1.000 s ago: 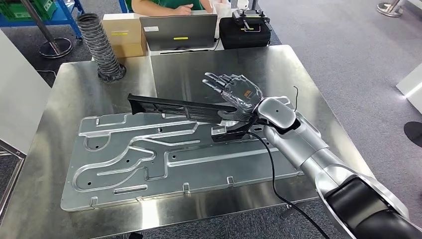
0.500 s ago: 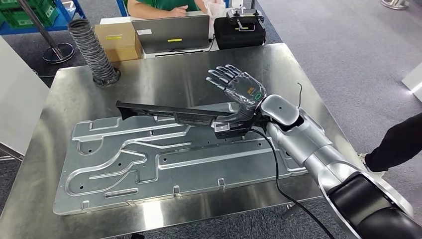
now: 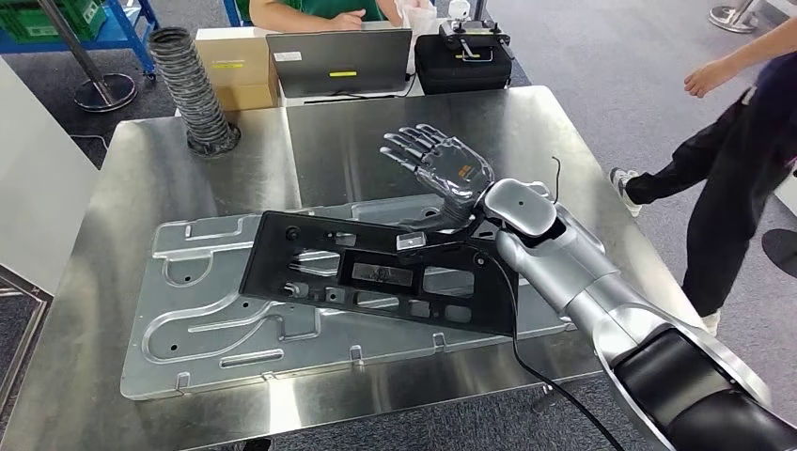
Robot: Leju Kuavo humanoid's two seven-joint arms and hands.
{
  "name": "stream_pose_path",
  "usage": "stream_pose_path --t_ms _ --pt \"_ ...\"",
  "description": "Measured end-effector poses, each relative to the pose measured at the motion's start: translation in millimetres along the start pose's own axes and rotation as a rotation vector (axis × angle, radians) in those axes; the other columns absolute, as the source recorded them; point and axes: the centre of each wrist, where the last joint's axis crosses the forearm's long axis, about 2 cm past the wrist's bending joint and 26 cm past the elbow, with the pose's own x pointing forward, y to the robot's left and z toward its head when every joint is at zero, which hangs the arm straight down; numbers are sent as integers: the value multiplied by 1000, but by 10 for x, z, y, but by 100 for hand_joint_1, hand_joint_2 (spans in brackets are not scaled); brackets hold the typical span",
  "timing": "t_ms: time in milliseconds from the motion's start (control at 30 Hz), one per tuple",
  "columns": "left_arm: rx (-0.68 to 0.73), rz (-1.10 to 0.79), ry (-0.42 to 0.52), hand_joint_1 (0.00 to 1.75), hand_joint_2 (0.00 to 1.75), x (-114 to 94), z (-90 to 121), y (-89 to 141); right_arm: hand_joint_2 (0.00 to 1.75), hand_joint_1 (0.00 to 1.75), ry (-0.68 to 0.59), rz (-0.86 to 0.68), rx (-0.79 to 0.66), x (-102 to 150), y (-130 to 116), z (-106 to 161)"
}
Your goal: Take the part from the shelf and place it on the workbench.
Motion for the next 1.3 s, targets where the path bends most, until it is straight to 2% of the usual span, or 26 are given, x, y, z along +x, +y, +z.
stream_pose_path --t_ms 867,1300 --pt "-10 6 -8 0 0 25 -6 -1 0 0 18 -30 31 -79 -6 34" --pt "-14 4 -12 0 0 50 -13 -2 0 0 22 -28 -29 -77 -87 3"
